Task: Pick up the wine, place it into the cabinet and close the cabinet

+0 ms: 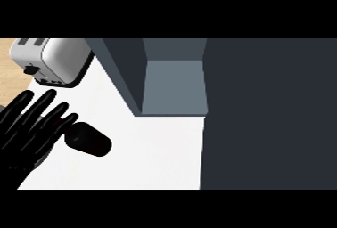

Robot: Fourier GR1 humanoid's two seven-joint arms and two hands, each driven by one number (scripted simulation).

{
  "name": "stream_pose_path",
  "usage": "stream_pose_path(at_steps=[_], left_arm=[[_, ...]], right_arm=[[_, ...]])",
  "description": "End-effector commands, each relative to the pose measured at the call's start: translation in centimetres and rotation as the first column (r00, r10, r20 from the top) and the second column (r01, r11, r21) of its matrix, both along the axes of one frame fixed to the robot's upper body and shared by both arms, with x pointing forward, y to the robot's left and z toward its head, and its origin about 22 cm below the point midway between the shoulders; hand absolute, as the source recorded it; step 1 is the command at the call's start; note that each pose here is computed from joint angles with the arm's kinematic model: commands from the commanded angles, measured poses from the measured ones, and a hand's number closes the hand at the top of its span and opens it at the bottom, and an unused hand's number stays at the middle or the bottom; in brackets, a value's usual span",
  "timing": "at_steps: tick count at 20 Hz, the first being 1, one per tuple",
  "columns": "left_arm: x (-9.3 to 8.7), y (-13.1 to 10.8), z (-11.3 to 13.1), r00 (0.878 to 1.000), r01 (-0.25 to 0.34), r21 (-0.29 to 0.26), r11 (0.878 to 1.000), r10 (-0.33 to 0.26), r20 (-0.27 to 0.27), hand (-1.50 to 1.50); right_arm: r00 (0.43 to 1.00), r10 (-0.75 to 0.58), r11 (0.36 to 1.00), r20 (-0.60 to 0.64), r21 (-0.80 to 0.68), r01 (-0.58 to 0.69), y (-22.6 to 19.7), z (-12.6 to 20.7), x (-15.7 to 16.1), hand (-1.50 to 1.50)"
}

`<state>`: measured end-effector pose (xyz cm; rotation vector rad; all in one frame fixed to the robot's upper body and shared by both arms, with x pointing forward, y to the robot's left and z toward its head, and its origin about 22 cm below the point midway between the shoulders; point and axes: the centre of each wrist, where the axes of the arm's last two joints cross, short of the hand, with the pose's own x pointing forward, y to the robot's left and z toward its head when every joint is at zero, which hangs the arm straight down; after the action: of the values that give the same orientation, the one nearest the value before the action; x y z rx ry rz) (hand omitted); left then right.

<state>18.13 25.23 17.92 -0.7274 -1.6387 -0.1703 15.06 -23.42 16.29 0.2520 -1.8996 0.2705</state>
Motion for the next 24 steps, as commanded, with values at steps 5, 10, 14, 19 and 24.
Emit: stream_pose_path(at_steps=[5, 10, 14, 19, 24], left_arm=[[-1.3, -0.8, 2.2, 1.000, -0.017, -0.043, 0.999, 0.016, -0.019, -1.50], [0.0, 1.9, 2.8, 0.995, -0.092, -0.017, 0.996, 0.092, -0.035, -1.50], [0.5, 2.5, 3.7, 0.992, -0.119, -0.002, 0.993, 0.119, -0.041, -1.50], [0.8, 6.2, 3.1, 0.982, -0.188, 0.046, 0.981, 0.189, -0.026, -1.50], [2.6, 7.1, 2.6, 0.981, -0.187, 0.032, 0.982, 0.188, -0.041, -1.50]], right_arm=[[1.000, 0.004, 1.000, 0.023, 0.006, -0.004, 0.5, 2.7, -3.3, -1.50], [1.000, -0.012, 1.000, 0.021, 0.004, 0.012, 0.4, 3.4, -2.3, -1.50], [0.999, -0.006, 1.000, 0.038, -0.004, 0.007, 0.1, 3.4, -2.3, -1.50], [0.999, -0.025, 0.999, 0.048, 0.021, 0.024, 0.5, 4.0, -3.0, -1.50], [0.998, -0.016, 1.000, 0.059, -0.010, 0.017, 1.0, 4.4, -2.0, -1.50]])
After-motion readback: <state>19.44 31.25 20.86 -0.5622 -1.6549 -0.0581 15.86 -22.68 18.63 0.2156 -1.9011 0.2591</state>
